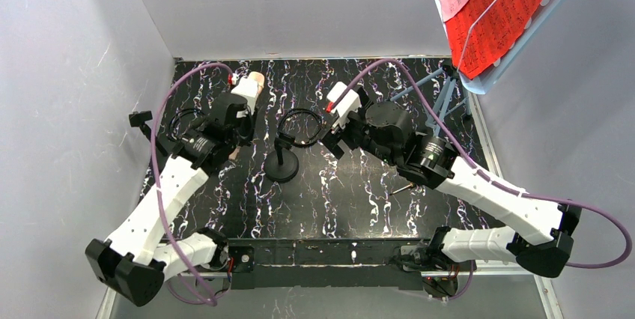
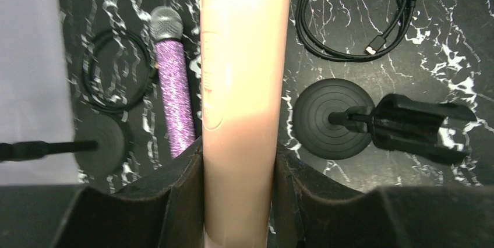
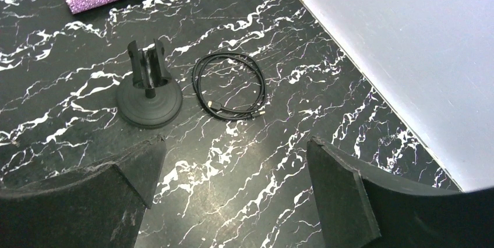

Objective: Pack up the instrument practice props

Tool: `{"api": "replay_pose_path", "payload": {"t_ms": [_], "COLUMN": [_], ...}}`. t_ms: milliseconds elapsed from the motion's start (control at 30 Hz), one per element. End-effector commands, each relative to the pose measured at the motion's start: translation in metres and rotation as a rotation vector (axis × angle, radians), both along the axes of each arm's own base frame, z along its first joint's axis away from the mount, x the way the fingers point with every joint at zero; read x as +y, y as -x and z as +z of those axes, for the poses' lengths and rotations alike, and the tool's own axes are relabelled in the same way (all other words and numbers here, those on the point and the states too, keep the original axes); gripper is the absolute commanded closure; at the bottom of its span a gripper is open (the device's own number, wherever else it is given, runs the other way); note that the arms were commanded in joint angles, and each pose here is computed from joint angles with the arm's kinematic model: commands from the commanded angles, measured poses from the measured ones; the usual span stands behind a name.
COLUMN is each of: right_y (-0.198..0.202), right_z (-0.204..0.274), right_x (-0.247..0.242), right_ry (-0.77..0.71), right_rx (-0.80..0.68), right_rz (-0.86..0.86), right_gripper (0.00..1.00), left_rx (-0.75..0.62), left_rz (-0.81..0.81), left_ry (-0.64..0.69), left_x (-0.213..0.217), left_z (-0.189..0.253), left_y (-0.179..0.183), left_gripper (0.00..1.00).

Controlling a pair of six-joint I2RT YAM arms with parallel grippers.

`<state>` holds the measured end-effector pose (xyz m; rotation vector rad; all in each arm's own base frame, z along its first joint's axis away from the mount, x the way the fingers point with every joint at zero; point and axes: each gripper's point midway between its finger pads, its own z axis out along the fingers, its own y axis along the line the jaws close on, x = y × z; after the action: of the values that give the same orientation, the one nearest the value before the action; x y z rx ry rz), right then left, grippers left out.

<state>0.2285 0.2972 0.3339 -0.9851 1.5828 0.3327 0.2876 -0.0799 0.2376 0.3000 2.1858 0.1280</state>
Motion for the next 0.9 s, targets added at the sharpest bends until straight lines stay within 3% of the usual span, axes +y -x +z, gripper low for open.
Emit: {"api": "replay_pose_path", "payload": {"t_ms": [0,367,700,867], "right_y": [-0.005,-0.009,-0.014,-0.013], "right_z": [0.027,-0.001,-0.026,-0.035], "right_x": [-0.010,-0.045,-0.071,-0.073], "right_ry": [-0.112,-0.136,-0.099,-0.096], "right_rx": [-0.072,-0.127,-0.184,-0.172], "right_rz": [-0.055,-0.175,-0.268,-0.269], "right_gripper": [0.01,0.01,0.01,0.01], "left_rx": [0.091,0.199,0.302,0.354], "left_rz": [0.082,0.224,0.315,0.342], "left_ry": [0.102,0.077,-0.046,-0.072], "left_x": [0.000,0.032,0.059,0.067], "left_z": [-0.031,-0.103,-0.156,-0.174], "left_y": [-0.003,-0.027,-0.043,-0.043], "left_gripper": [1.00,1.00,1.00,0.92]}}
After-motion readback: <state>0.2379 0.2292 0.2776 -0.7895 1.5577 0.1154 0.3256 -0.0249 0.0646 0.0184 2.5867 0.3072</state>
